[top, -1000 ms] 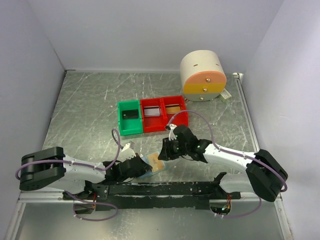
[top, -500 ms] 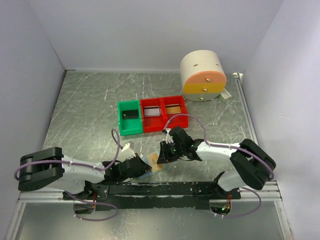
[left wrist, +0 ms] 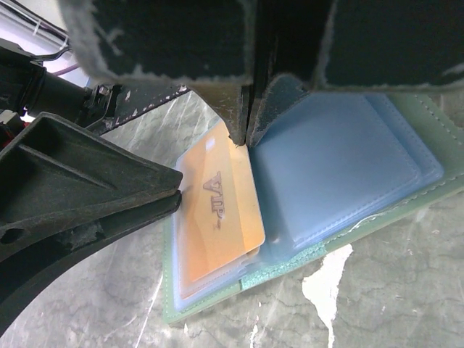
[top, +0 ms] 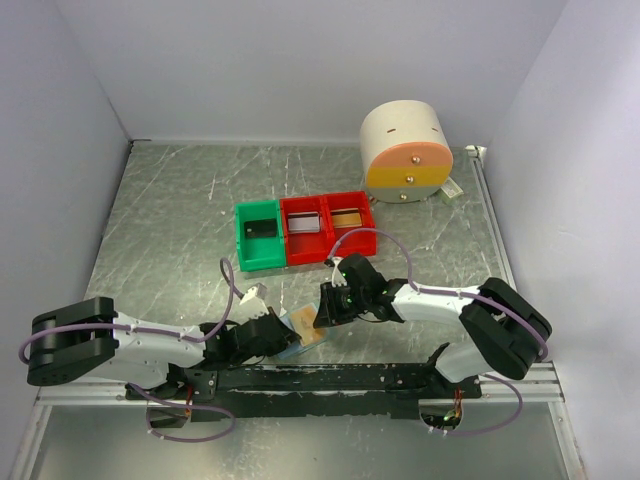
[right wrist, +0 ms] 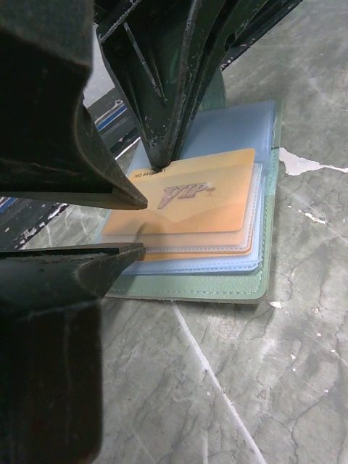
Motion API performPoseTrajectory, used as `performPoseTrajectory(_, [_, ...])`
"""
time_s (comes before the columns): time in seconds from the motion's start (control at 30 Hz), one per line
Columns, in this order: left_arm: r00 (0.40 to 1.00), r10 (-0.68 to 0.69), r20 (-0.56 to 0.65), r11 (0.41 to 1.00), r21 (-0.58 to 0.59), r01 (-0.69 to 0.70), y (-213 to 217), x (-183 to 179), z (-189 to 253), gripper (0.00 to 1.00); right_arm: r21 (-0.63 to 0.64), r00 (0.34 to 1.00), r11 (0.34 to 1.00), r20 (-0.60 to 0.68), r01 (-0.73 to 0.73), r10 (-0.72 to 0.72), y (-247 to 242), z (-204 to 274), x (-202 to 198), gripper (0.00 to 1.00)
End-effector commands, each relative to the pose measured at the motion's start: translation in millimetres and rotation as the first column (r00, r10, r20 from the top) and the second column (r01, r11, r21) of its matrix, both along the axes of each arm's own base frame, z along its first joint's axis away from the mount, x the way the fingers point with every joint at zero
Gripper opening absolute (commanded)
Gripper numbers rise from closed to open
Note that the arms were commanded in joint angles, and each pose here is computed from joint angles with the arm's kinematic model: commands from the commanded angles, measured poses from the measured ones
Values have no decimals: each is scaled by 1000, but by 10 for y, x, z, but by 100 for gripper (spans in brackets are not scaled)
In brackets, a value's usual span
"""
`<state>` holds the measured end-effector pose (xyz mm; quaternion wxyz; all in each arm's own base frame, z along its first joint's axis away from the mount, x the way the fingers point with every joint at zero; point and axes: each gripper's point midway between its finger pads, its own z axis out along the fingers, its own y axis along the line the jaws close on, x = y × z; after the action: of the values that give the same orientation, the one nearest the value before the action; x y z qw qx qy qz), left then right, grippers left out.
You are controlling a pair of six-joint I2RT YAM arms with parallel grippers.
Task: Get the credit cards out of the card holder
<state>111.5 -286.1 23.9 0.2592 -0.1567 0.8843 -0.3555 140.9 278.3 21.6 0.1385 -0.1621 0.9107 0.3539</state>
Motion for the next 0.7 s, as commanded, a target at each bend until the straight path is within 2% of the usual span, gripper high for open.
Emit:
performPoseTrajectory(0.0, [1000,-1,-27,998,56,3,99,-46,-101,7,-146,999,989,-19,27,-30,-271,-324,-66,26])
performPoseTrajectory(0.2, [999,23,-27,996,82,-21,155,-41,-92,7,-135,1000,991,-15,19,-21,-242,-277,-55,26])
performPoseTrajectory(0.5, [1000,4,-12,998,60,-3,92,-36,-62,7,4,995,999,88,-51,51,46,304,92,29])
performPoseTrajectory(0.67, [1000,-6,3,998,58,6,47,-21,-21,9,44,994,995,67,-88,85,173,353,88,29])
